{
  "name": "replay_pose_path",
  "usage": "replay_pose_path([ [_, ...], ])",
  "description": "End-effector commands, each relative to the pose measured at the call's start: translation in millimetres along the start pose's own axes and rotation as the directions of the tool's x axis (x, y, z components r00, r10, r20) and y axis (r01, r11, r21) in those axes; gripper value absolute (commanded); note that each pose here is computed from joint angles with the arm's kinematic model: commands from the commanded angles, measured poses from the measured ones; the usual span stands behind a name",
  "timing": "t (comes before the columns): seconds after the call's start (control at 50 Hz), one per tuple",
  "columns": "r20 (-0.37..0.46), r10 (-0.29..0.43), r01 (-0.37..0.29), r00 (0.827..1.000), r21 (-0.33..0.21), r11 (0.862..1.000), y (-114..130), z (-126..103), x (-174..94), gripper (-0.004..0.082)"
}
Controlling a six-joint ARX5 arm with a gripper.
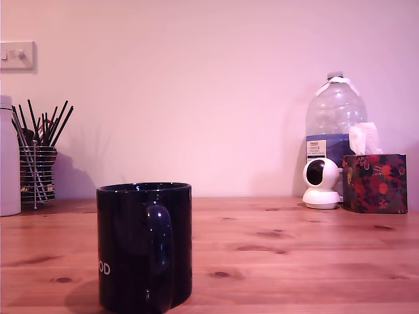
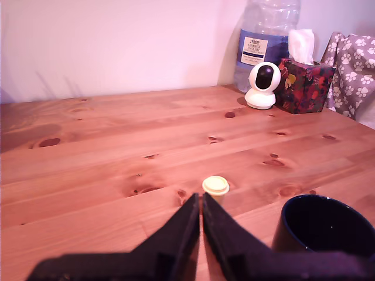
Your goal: Pick up the coffee capsules from the table one by one and drop them inside the nearest coffee cup
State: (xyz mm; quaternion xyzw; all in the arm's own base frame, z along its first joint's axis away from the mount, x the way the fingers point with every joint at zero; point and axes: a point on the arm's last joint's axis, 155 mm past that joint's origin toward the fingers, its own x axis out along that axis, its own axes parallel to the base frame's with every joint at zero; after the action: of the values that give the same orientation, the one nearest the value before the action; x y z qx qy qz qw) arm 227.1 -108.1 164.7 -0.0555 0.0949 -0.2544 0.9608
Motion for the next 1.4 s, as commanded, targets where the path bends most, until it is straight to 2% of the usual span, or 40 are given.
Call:
replay_pose_path([
  [0.0,-0.021,-0.003,0.003,1.000,-0.003,1.000,1,-10,3,-0.0008],
  [0.14,-0.059,-0.004,0.004,0.998,-0.015,1.000,2,-20,7,0.0066],
  [0.46,-0.126,0.002,-0.006,0.992,-0.031,1.000,8,-34,18,0.0523],
  [0.52,-0.140,0.003,-0.006,0.990,-0.022,1.000,9,-38,20,0.0529],
  [0.66,-0.166,0.004,0.003,0.986,0.039,0.999,11,-44,24,0.0529],
  [0.84,-0.174,-0.017,0.029,0.985,0.066,0.997,9,-46,30,0.0528],
  [1.02,-0.185,-0.036,0.051,0.982,0.076,0.996,8,-49,38,0.0528],
  [1.18,-0.163,-0.080,0.094,0.983,0.078,0.993,3,-45,46,0.0528],
  [1.38,-0.181,-0.099,0.115,0.978,0.079,0.990,3,-52,56,0.0528],
])
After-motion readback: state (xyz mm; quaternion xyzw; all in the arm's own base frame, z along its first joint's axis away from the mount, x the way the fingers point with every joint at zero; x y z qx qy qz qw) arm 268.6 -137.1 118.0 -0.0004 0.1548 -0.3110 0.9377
